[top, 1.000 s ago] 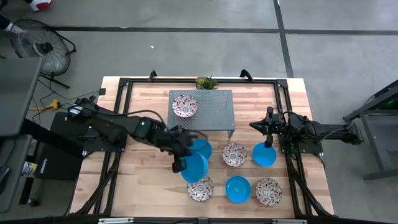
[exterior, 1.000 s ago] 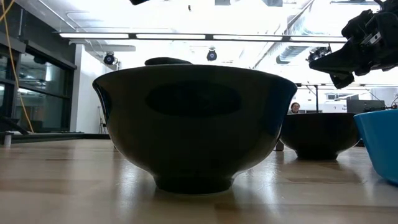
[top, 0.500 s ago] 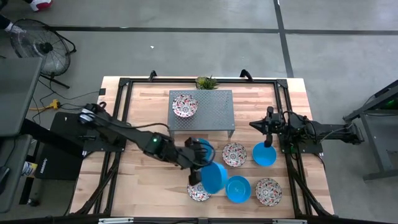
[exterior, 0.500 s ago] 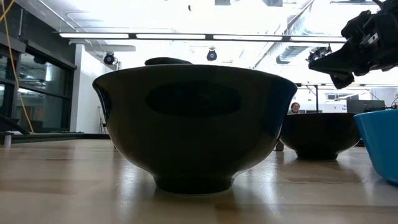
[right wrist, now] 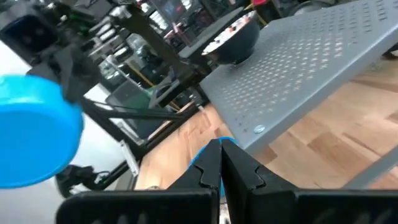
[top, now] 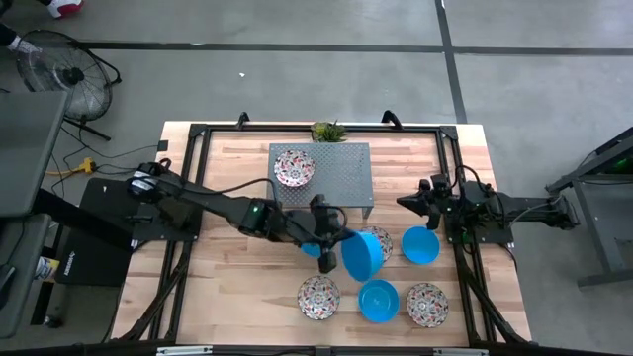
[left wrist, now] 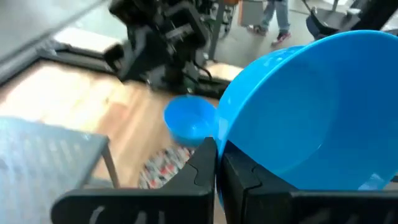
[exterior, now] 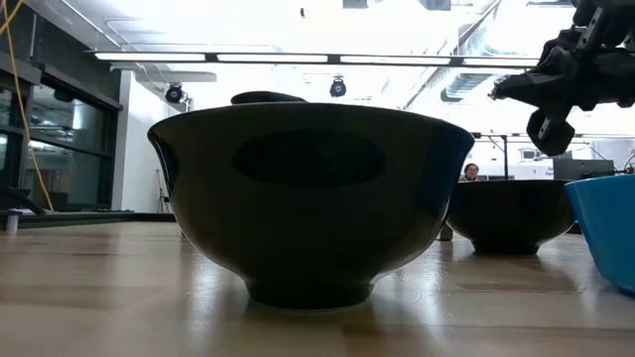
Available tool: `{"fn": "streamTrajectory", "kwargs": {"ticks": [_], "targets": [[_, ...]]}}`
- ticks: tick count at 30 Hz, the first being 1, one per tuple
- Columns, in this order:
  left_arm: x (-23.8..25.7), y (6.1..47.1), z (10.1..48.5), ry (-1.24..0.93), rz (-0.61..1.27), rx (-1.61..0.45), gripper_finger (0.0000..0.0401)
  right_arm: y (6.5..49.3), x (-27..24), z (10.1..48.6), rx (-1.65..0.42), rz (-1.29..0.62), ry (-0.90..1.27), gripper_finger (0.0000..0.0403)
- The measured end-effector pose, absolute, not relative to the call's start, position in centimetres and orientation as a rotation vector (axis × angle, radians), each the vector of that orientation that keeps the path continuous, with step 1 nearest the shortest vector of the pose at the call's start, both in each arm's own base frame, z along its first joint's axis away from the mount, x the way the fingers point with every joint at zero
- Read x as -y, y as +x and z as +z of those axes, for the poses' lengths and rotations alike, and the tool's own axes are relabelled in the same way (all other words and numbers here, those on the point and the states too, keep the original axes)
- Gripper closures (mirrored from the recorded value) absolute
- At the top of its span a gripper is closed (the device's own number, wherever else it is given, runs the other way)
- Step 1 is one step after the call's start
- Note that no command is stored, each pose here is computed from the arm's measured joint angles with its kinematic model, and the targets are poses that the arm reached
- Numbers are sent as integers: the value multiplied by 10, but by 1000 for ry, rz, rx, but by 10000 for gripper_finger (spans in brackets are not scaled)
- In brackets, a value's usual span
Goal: Pick & Place Mini bowls
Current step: Put the blue bowl on the shelf
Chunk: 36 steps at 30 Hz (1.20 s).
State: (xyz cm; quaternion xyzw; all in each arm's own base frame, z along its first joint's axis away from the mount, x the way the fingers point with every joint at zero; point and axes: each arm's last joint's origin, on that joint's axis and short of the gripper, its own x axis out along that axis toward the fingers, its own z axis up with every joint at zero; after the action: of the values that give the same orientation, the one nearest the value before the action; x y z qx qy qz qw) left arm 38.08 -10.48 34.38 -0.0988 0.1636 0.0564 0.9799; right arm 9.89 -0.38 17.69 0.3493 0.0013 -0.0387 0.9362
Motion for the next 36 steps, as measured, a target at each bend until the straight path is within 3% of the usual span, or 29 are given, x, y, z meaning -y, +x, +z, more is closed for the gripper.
{"fn": "streamTrajectory", "kwargs": {"ticks": [14,20,28,36], "targets": [[53,394,378,10,252,-172,401,98,2,194,98,32,604,402],[22,388,415,172,468,-180,401,95,6,228,136,-137,409,402],[-22,377,428,389,839,-333,401,113,14,277,25,-411,149,402],[-59,372,430,605,946,-484,401,158,18,308,-94,-520,49,402]]}}
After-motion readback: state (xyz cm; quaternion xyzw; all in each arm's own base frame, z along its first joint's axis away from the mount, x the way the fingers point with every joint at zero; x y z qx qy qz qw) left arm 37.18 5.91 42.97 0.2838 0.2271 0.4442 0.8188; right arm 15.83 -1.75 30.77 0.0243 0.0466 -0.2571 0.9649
